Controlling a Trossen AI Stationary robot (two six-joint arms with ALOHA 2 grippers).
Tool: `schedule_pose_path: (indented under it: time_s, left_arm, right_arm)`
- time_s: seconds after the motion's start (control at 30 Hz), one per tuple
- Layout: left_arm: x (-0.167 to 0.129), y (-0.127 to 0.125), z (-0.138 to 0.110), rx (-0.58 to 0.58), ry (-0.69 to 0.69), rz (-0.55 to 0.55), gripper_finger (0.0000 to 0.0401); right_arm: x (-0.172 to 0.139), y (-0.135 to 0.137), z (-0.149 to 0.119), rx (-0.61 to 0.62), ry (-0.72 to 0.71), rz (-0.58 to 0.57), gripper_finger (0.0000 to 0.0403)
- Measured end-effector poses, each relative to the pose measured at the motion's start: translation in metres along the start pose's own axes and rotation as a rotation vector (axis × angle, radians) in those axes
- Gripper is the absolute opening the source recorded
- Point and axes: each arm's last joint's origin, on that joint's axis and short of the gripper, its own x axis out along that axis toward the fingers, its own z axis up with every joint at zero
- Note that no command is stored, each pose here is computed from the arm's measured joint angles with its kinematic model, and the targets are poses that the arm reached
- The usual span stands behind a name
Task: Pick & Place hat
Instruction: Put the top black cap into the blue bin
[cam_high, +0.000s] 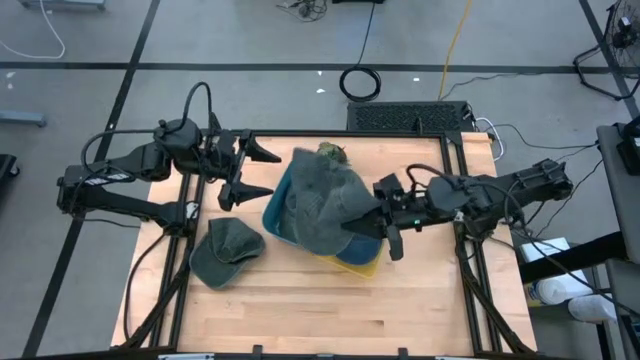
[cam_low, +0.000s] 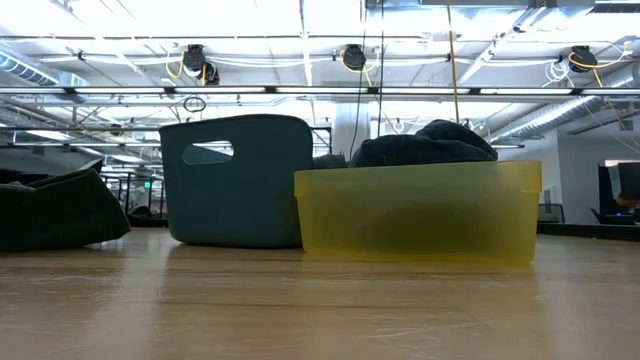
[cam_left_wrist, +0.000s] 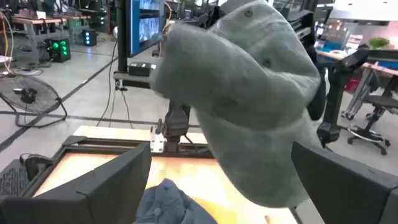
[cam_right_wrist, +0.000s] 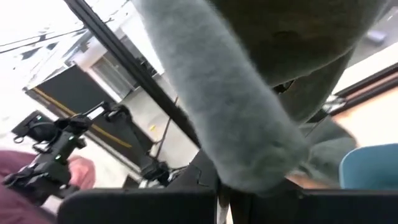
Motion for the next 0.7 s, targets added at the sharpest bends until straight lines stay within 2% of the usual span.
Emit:
schedule_pose_path:
  time_s: [0.13, 0.3, 0.43, 0.57, 0.7]
  left_arm:
    - [-0.002, -0.001, 0.0, 0.034, 0.048, 0.006, 0.0395]
    - [-0.014, -0.004, 0.015, 0.101, 0.152, 0.071, 0.0395]
    - [-0.023, -0.009, 0.03, 0.119, 0.206, 0.083, 0.0395]
    - [-0.026, -0.01, 0.036, 0.076, 0.306, 0.089, 0.0395]
    - [-0.017, -0.006, 0.029, 0.022, 0.425, 0.094, 0.0395]
  right_arm:
    - [0.011, -0.005, -0.005, 0.047, 0.059, 0.023, 0.0]
    - [0.026, -0.014, -0.013, 0.124, 0.166, 0.06, 0.0]
    - [0.038, -0.023, -0.018, 0.141, 0.224, 0.075, 0.0]
    - [0.052, -0.036, -0.022, 0.166, 0.28, 0.077, 0.0]
    - [0.069, -0.052, -0.029, 0.182, 0.345, 0.074, 0.0]
